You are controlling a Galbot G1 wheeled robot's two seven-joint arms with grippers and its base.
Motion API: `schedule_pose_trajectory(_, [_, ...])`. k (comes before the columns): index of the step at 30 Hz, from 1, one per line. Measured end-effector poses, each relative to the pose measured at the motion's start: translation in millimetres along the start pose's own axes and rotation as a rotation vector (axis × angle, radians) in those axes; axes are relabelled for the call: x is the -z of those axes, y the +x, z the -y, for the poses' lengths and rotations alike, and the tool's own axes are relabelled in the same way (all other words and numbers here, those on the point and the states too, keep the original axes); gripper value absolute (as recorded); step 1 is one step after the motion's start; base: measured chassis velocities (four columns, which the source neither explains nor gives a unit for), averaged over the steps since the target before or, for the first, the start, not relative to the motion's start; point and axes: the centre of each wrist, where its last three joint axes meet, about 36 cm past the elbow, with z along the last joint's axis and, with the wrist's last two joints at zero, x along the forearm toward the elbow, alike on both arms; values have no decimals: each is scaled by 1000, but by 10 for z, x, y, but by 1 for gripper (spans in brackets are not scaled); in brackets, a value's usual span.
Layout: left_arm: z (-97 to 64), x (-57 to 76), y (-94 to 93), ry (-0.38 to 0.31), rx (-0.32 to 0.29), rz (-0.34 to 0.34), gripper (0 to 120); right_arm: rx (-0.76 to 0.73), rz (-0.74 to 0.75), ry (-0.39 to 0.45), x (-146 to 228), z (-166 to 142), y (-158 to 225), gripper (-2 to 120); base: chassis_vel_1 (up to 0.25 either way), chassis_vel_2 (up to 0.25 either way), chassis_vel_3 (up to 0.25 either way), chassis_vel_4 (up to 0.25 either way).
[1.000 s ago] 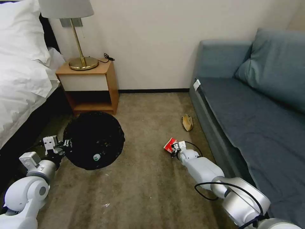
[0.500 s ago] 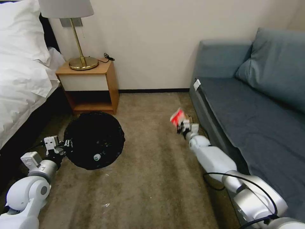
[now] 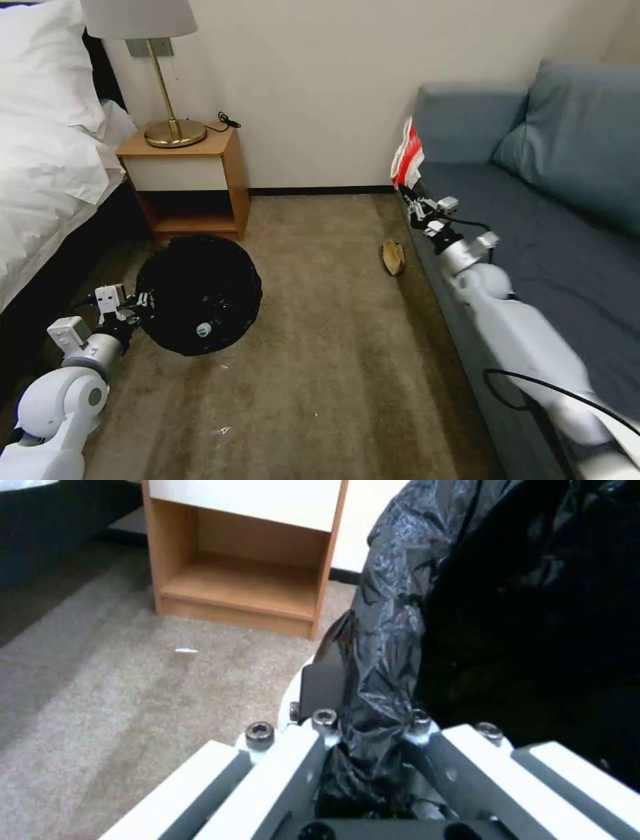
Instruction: Pick up the trash bin, then pick up the garbage on the floor and place it into the trash bin.
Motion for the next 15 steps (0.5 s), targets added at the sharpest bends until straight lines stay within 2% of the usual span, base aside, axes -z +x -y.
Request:
schedule_pose_trajectory(1, [0, 0, 0, 0, 0, 0, 2, 0, 0, 0, 0, 0, 0, 0, 0, 0, 0, 0])
schedule_pose_trajectory(2, [5, -9, -1, 0, 1, -2, 2, 86, -6, -3, 40, -123, -20, 0, 0, 0, 0, 0])
schedule_pose_trajectory(3, [9, -17, -2, -1, 3, -3, 2, 246, -35, -6, 59, -368, -103, 0, 0, 0, 0, 0])
schedule_pose_trajectory(4, [9, -17, -2, -1, 3, -3, 2, 246, -35, -6, 59, -368, -103, 0, 0, 0, 0, 0])
schedule_pose_trajectory(6, [13, -17, -2, 0, 3, -3, 2, 371, -75, -9, 8, -600, -269, 0, 0, 0, 0, 0])
schedule_pose_trajectory(15, [43, -34, -14, 0, 1, -5, 2, 502, -135, -10, -131, -870, -595, 0, 0, 0, 0, 0])
